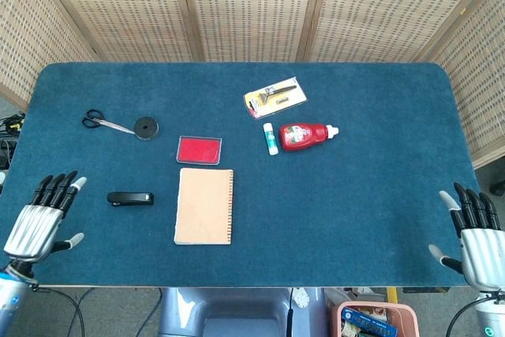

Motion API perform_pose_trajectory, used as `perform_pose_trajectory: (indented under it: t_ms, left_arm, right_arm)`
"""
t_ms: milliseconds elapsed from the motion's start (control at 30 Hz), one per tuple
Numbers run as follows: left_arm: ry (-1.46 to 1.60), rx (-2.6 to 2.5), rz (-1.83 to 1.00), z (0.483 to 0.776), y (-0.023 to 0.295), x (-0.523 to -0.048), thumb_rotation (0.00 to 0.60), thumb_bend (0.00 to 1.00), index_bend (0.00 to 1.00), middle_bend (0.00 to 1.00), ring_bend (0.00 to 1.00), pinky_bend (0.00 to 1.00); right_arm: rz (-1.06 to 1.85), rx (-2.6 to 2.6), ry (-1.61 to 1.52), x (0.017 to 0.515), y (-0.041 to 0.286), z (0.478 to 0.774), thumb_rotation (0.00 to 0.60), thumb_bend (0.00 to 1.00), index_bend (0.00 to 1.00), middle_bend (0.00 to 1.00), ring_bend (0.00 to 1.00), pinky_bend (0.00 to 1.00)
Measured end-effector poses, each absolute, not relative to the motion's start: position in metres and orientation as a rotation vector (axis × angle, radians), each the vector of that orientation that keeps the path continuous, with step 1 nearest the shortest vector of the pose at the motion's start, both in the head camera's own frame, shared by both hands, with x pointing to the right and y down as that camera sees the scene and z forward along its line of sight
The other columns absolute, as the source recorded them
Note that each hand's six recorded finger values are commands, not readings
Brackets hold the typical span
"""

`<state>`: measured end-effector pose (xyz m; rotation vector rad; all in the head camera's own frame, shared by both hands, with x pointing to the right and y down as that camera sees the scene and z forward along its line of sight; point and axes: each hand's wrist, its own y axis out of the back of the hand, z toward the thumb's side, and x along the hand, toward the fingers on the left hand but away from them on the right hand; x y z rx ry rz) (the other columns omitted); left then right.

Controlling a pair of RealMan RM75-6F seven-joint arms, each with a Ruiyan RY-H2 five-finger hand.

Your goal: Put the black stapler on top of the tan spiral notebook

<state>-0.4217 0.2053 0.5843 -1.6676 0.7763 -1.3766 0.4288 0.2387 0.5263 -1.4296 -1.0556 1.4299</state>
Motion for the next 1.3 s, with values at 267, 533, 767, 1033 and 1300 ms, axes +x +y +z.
perform_pose_trajectory:
  t_ms: [267, 533, 767, 1033, 1300]
  left_arm:
    - [0.532, -1.794, -1.383, 0.657, 0.180, -0.383, 0.600, 0.15, 0.18, 0.17, 0.10, 0.25]
    - [0.443, -1.793, -1.436, 0.704, 0.154, -0.353, 0.600, 0.16, 0.31, 0.26, 0.17, 0.31]
    - [0.442, -1.780, -1.457, 0.716, 0.146, -0.348, 0.600, 0.19, 0.40, 0.34, 0.23, 0.34]
    - [0.441, -1.757, -1.464, 0.721, 0.142, -0.348, 0.600, 0.22, 0.43, 0.38, 0.27, 0.39]
    - [0.442, -1.766, -1.475, 0.727, 0.141, -0.347, 0.600, 0.31, 0.61, 0.54, 0.42, 0.49]
  right_arm:
    - [1.447, -1.431, -1.086, 0.436, 0.235, 0.526, 0.600, 0.00, 0.00, 0.00, 0.00, 0.00]
    - [1.465, -1.432, -1.100, 0.443, 0.232, 0.527, 0.600, 0.00, 0.00, 0.00, 0.00, 0.00]
    - [1.470, -1.433, -1.097, 0.443, 0.232, 0.529, 0.600, 0.00, 0.00, 0.00, 0.00, 0.00]
    - [1.472, -1.441, -1.097, 0.442, 0.232, 0.530, 0.600, 0.00, 0.00, 0.00, 0.00, 0.00]
    - [1.473, -1.447, -1.101, 0.443, 0.232, 0.531, 0.600, 0.00, 0.00, 0.00, 0.00, 0.00]
